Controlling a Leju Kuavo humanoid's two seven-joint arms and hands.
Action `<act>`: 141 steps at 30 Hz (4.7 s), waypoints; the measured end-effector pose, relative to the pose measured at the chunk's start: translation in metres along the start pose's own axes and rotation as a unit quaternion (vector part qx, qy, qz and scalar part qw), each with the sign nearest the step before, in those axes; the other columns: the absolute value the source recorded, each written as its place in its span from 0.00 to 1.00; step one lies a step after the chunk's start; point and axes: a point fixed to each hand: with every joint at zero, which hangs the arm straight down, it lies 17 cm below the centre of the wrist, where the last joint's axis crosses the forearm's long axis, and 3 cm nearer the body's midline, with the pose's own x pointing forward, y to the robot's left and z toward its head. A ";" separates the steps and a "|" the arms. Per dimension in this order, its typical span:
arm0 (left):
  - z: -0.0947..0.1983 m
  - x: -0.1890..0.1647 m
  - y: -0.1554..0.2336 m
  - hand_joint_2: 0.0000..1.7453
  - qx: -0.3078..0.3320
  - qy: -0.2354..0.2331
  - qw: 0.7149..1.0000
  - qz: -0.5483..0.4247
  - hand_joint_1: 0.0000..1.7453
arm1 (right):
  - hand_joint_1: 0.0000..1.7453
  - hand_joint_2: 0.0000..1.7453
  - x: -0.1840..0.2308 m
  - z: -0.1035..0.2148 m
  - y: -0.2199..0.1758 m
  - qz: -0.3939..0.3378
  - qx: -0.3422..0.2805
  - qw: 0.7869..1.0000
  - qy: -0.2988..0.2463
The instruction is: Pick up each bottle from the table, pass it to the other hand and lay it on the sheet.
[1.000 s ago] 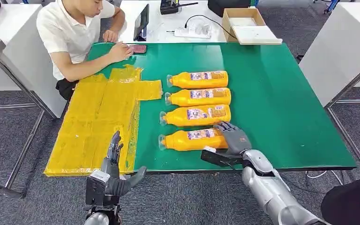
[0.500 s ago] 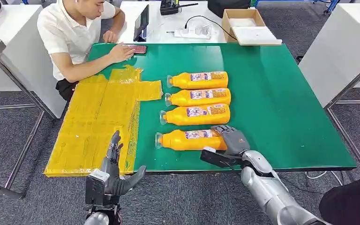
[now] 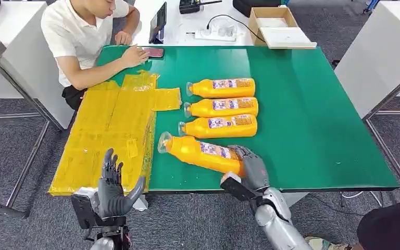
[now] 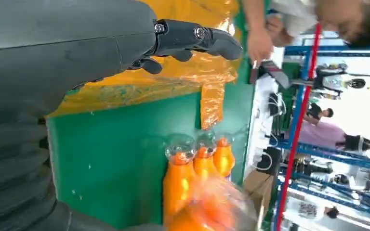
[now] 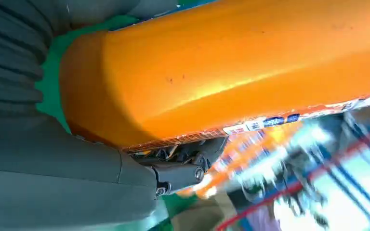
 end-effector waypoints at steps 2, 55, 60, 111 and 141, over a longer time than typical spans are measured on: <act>0.002 -0.003 -0.004 1.00 -0.010 0.014 1.000 0.027 0.00 | 1.00 1.00 0.017 0.001 -0.012 -0.027 -0.043 0.999 -0.016; 0.006 0.018 -0.046 1.00 -0.107 0.059 0.959 0.257 1.00 | 0.00 0.00 0.178 0.062 0.214 -0.128 0.210 0.957 -0.154; 0.006 0.018 -0.044 1.00 -0.106 0.060 0.959 0.256 1.00 | 0.00 0.00 0.177 0.066 0.214 -0.136 0.202 0.958 -0.154; -0.181 -0.086 0.055 1.00 -0.166 0.057 0.643 -0.746 0.00 | 0.00 0.00 0.124 0.039 -0.005 -0.189 -0.200 0.958 -0.080; -0.120 0.111 -0.050 1.00 -0.016 -0.330 0.868 -0.370 0.00 | 0.00 1.00 0.130 0.026 0.001 0.008 -0.141 0.976 -0.163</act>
